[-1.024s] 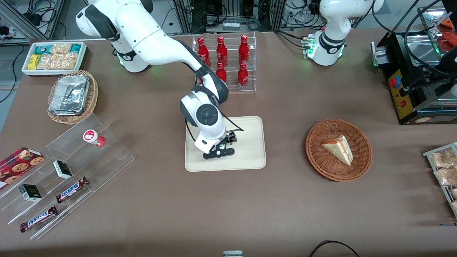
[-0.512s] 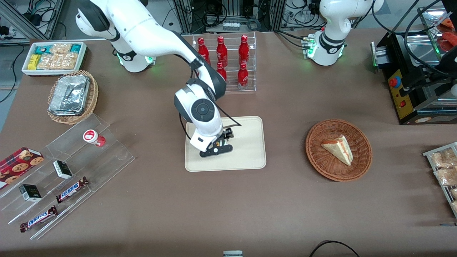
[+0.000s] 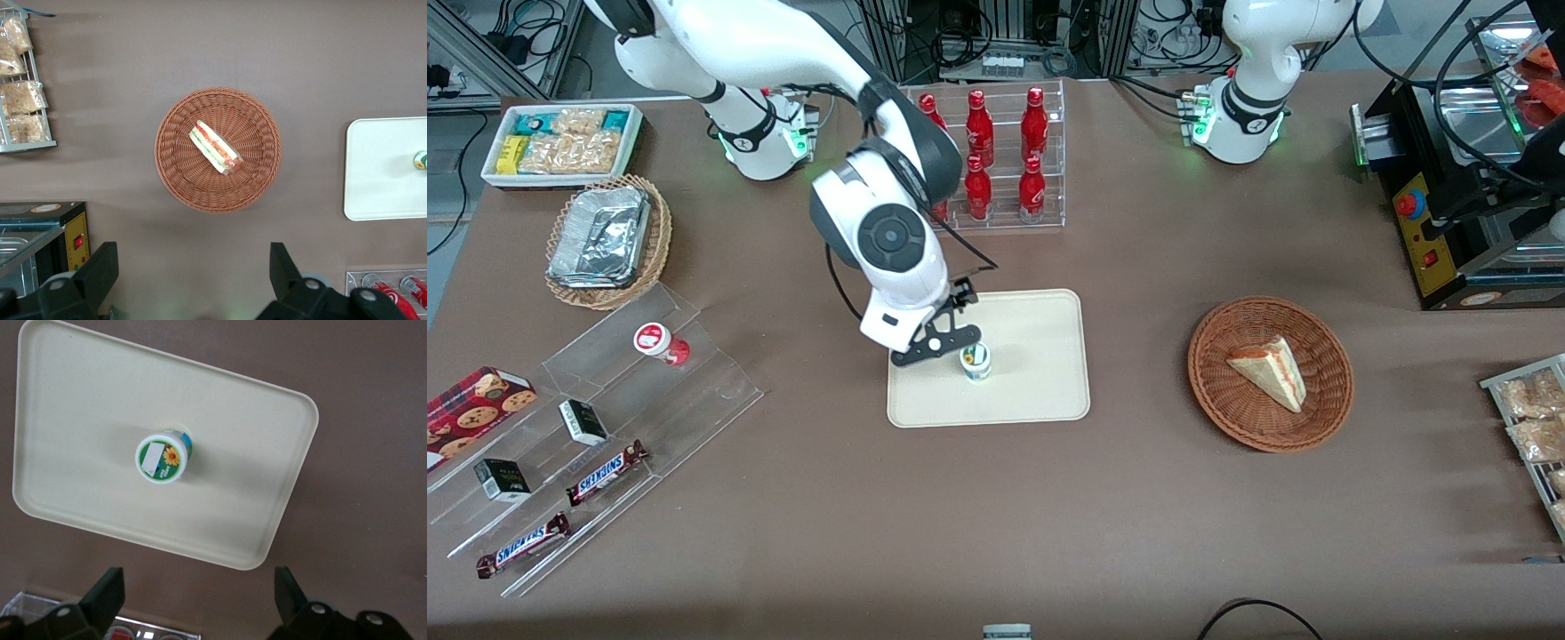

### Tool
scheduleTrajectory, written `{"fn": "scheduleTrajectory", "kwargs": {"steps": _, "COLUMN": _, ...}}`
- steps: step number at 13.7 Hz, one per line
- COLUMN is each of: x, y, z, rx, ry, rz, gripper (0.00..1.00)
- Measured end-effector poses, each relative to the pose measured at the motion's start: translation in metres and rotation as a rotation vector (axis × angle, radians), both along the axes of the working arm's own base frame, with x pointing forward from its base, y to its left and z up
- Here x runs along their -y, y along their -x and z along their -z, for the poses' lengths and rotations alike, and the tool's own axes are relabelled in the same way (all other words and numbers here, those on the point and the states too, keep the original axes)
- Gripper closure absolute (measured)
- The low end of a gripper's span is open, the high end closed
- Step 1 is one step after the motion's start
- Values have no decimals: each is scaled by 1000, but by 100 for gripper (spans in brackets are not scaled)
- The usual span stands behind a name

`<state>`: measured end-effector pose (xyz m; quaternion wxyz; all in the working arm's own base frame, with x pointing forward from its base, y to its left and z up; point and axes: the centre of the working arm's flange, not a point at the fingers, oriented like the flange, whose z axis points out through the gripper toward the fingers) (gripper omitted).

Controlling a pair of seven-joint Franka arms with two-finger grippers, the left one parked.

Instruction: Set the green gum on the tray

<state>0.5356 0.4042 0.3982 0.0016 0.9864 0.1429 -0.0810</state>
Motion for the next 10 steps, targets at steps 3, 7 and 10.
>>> {"fn": "scheduleTrajectory", "kwargs": {"steps": 3, "x": 28, "y": -6, "z": -23, "rx": -27, "ry": 1, "rz": -30, "gripper": 0}}
{"fn": "scheduleTrajectory", "kwargs": {"steps": 7, "x": 98, "y": -27, "z": -60, "rx": -61, "ry": -9, "rz": -37, "gripper": 0}}
{"fn": "scheduleTrajectory", "kwargs": {"steps": 10, "x": 160, "y": -45, "z": -82, "rx": -57, "ry": -23, "rz": 28, "gripper": 0}}
